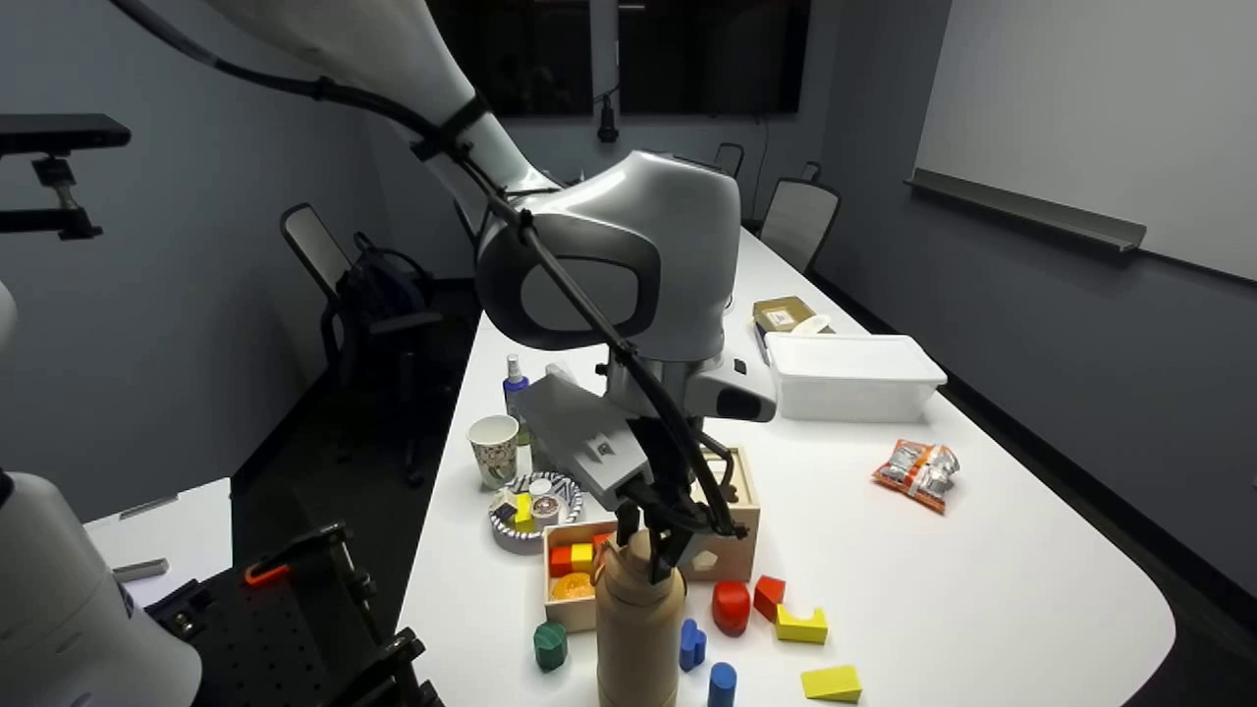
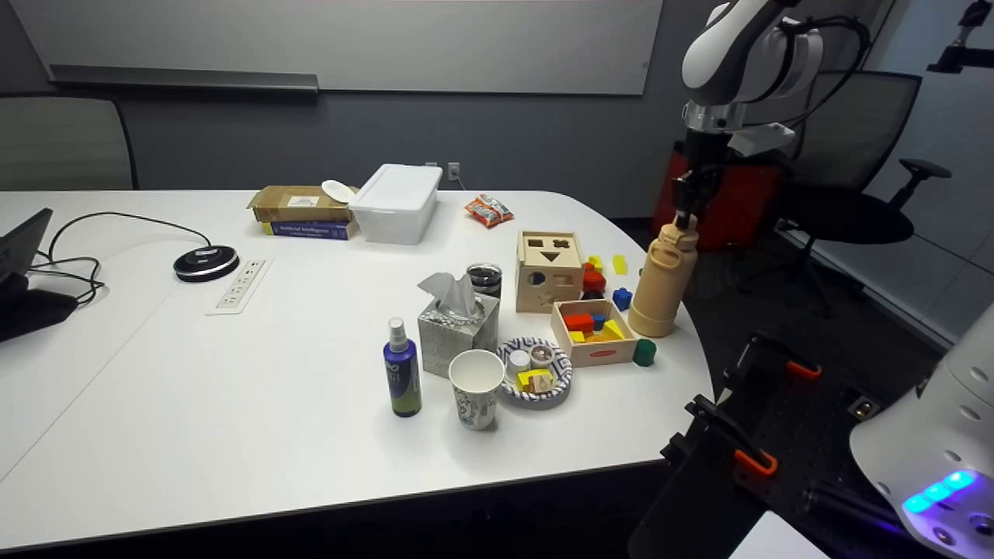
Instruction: Turn the lid on the beige bottle.
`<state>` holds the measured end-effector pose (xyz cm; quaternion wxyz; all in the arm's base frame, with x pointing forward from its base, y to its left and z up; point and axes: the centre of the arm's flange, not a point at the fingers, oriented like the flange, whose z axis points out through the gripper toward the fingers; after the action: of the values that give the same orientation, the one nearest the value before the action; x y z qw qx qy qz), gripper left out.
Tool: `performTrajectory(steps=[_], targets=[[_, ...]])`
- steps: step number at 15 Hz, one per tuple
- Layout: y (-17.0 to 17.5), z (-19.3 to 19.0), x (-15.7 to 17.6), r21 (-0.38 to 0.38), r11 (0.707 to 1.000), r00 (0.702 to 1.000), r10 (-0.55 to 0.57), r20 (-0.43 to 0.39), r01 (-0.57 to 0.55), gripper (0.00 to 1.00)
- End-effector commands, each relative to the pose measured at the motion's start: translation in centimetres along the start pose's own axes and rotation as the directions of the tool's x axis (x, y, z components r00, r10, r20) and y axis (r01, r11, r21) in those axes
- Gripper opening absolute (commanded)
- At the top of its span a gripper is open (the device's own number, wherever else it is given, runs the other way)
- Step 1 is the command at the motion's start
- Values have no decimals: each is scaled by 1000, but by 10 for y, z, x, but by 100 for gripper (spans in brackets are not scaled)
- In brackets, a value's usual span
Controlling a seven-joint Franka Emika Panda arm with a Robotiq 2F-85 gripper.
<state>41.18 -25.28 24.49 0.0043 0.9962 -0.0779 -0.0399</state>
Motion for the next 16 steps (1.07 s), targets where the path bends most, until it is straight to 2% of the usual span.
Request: performTrajectory(steps=[1,5,10,12,16], targets=[[-7,-3,9,-3,1000,1000,3,-21,-3,22],[-17,-6,10,-5,999,999,-38,-27,38,20],[-20,-8,10,5,990,990,-142,-24,142,20],[-21,-8,7,18,978,978,-208,-17,209,20],[-22,-7,3,32,934,934,-357,1,357,20]])
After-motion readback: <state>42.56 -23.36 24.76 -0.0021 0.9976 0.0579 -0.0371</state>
